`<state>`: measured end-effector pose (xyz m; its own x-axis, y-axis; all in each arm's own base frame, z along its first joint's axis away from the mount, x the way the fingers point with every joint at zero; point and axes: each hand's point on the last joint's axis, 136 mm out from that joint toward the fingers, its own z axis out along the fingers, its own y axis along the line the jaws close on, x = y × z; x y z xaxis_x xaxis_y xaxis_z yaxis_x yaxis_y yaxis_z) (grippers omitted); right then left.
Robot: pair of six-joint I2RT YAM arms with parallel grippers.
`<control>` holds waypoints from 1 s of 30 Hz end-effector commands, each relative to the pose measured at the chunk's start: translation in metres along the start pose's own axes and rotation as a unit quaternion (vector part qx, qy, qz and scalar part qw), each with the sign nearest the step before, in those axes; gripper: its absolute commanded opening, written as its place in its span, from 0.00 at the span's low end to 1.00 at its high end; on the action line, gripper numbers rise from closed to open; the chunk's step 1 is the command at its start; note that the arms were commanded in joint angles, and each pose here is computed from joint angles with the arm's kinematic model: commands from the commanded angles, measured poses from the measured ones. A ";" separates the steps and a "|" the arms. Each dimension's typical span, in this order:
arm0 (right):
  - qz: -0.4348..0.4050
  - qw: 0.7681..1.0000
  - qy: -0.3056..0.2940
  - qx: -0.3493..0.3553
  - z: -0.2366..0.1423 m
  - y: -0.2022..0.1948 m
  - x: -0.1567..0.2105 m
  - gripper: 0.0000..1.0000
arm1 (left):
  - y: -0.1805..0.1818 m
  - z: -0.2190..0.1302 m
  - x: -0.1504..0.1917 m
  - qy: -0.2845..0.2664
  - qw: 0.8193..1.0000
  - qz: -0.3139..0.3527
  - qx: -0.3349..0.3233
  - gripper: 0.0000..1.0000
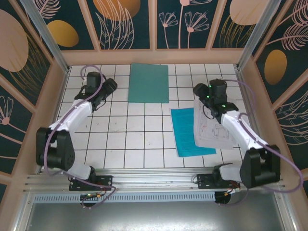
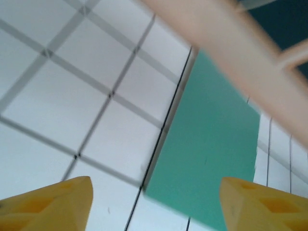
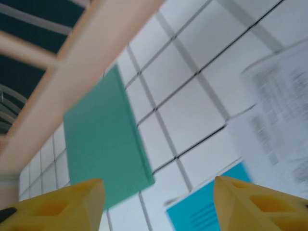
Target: Put the files into the folder
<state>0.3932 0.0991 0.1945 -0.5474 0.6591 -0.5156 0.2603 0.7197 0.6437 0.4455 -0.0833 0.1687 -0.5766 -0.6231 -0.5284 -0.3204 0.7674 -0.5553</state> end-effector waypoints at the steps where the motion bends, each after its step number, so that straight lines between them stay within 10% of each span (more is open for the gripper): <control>1: -0.025 0.993 0.108 -0.030 0.024 0.022 0.050 0.58 | -0.022 0.017 0.039 0.107 0.994 0.016 0.026 0.65; 16: -0.033 0.969 0.236 -0.069 0.170 0.076 0.112 0.42 | -0.028 0.146 0.055 0.193 0.978 0.083 -0.002 0.56; 30: -0.024 0.968 0.248 -0.017 0.234 0.060 0.122 0.33 | -0.008 0.187 0.055 0.181 0.978 0.096 -0.042 0.53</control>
<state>0.5281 0.2734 0.0497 -0.8685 0.4291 -0.2482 0.1630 0.7200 0.6745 0.5569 -0.1590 0.0350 -0.8467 -0.4009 -0.3499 -0.2260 0.8662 -0.4456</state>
